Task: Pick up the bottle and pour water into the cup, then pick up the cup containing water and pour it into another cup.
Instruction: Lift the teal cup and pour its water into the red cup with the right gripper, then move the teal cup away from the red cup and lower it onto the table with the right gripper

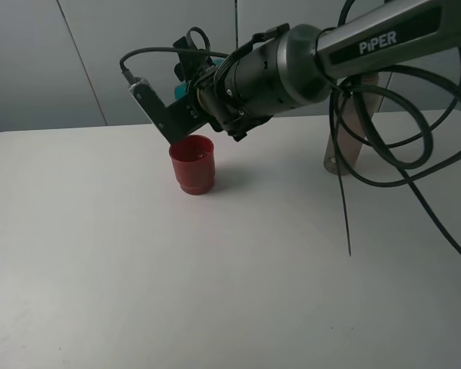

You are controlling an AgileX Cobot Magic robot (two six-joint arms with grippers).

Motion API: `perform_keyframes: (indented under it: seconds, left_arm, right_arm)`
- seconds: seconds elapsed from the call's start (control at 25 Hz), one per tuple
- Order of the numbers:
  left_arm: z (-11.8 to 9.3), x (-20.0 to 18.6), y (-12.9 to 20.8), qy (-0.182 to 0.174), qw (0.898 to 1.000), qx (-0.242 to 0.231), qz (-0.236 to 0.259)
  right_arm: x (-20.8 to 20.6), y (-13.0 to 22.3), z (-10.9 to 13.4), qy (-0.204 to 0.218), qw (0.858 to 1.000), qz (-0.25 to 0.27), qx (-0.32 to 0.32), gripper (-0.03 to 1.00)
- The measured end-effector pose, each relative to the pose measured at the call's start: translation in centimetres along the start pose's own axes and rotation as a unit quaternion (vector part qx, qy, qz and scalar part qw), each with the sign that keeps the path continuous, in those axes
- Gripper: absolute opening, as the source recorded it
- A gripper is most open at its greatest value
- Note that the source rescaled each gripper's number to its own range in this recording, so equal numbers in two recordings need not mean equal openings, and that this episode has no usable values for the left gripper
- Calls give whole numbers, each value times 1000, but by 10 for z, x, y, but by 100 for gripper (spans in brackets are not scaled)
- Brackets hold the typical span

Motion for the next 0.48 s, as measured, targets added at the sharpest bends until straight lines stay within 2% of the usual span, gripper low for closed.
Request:
perform_keyframes:
  seconds: [0.08, 0.2, 0.32, 0.48]
  left_arm:
    - [0, 0, 0, 0, 1000, 0, 0]
    - [0, 0, 0, 0, 1000, 0, 0]
    - [0, 0, 0, 0, 1000, 0, 0]
    - [0, 0, 0, 0, 1000, 0, 0]
  right_arm:
    - [-8, -2, -4, -18, 998, -14, 59, 9]
    - [-21, -2, -9, -56, 982, -40, 174, 9]
    - [-33, 0, -14, -90, 948, -65, 299, 9]
    - [-51, 3, -10, -123, 895, -109, 414, 9]
Point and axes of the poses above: a point on each arm's last joint axis where the gripper is mounted, x pointing out along that axis toward the gripper, z along the wrist's bending axis when the last joint is at zero, y = z × x, the point moved 7 cm from there along x, pointing out along that axis toward the gripper, and after that the axes turned 14 degrees about x, right-handed, at the moved point
